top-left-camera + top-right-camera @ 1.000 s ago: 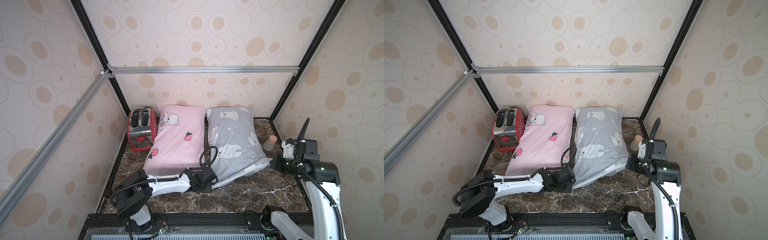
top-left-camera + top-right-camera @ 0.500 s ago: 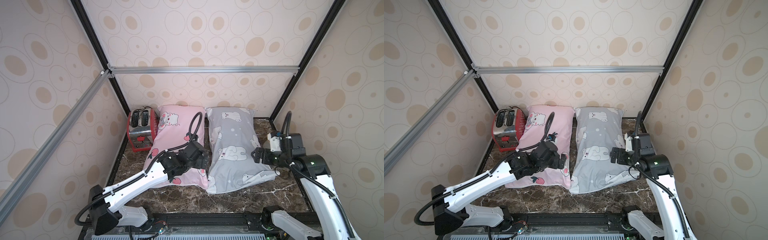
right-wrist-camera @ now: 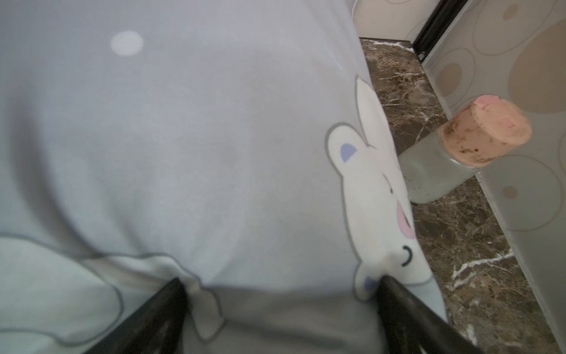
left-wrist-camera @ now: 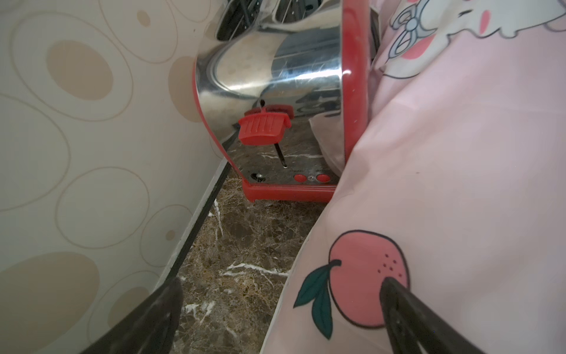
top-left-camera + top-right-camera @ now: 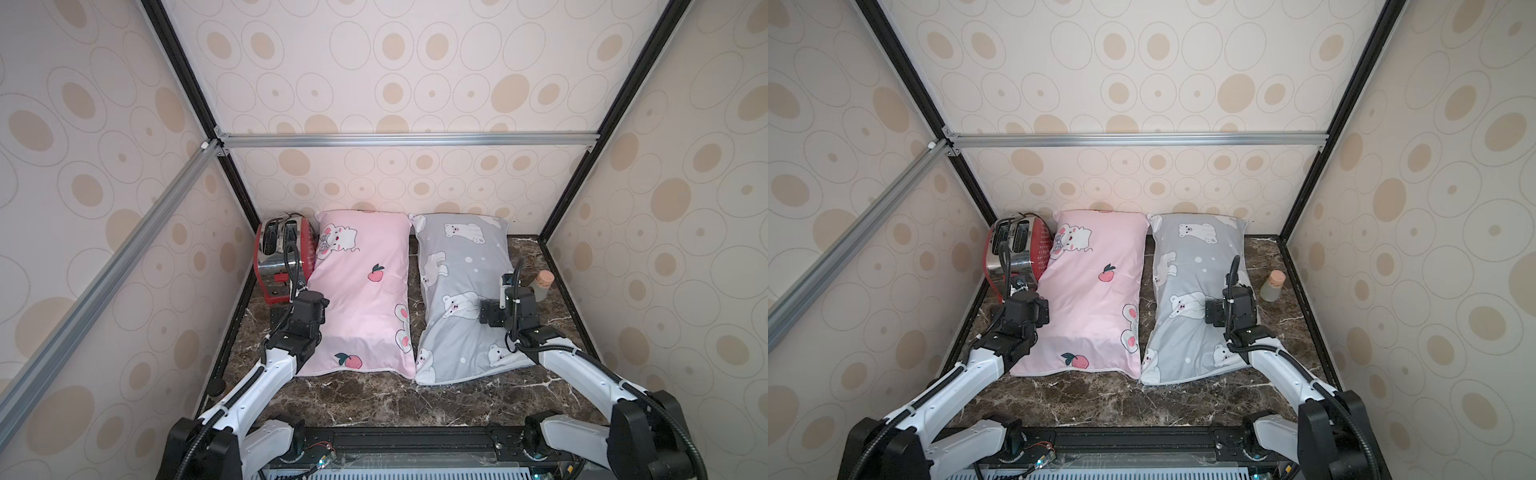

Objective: Zip up pillowcases
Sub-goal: Reset both arms

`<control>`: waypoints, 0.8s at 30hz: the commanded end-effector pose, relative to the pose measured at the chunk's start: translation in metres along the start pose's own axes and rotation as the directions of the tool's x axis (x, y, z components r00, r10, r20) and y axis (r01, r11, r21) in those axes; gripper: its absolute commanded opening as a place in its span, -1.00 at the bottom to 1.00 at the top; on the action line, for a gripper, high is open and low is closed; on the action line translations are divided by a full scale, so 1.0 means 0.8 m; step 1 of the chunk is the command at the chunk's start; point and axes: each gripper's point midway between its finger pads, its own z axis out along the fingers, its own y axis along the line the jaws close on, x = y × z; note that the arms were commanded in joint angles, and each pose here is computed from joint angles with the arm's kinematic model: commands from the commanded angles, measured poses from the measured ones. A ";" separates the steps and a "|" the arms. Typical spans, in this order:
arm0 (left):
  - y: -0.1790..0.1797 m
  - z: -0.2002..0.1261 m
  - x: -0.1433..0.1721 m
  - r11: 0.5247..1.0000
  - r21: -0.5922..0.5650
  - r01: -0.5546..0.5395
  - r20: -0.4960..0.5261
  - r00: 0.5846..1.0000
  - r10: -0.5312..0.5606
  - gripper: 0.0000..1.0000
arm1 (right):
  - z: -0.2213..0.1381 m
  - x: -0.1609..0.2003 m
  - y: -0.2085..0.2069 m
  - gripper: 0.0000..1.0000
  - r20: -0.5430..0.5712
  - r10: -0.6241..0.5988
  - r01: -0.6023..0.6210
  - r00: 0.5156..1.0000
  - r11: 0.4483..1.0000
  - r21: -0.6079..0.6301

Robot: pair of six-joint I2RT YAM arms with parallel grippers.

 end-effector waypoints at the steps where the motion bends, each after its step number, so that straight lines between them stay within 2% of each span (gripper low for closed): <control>1: -0.020 0.016 -0.040 0.998 0.055 0.018 0.152 0.988 -0.026 0.99 | 0.021 -0.021 -0.023 0.99 0.140 0.012 -0.022 0.990 0.997 0.071; 4: -0.034 0.035 -0.031 0.997 0.075 0.009 0.167 0.986 -0.021 0.99 | 0.038 -0.005 -0.023 0.99 0.150 -0.011 0.001 0.989 0.998 0.068; 8: -0.024 0.077 -0.006 0.996 0.084 0.037 0.116 0.992 -0.047 0.99 | 0.042 -0.006 -0.017 0.99 0.184 -0.054 0.047 0.981 0.998 0.045; 10: -0.019 0.085 -0.003 0.995 0.087 0.052 0.112 0.992 -0.061 0.99 | 0.039 -0.010 -0.017 0.99 0.248 -0.061 0.052 0.967 0.998 0.046; 15: -0.017 0.108 0.005 0.991 0.098 0.092 0.122 0.987 -0.103 0.99 | 0.058 0.011 -0.013 0.99 0.283 -0.060 0.054 0.957 0.998 0.029; 18: -0.014 0.111 0.013 0.986 0.117 0.119 0.109 0.985 -0.132 0.99 | 0.062 0.016 -0.017 0.99 0.213 -0.037 0.034 0.976 0.999 0.020; 20: -0.011 0.114 0.016 0.981 0.129 0.145 0.151 0.975 -0.164 0.99 | 0.066 0.012 -0.023 1.00 0.228 -0.020 0.013 0.974 0.999 0.032; 24: -0.011 0.112 0.017 0.981 0.131 0.143 0.141 0.977 -0.161 0.99 | 0.070 0.014 -0.027 1.00 0.193 0.001 -0.005 0.981 1.000 0.021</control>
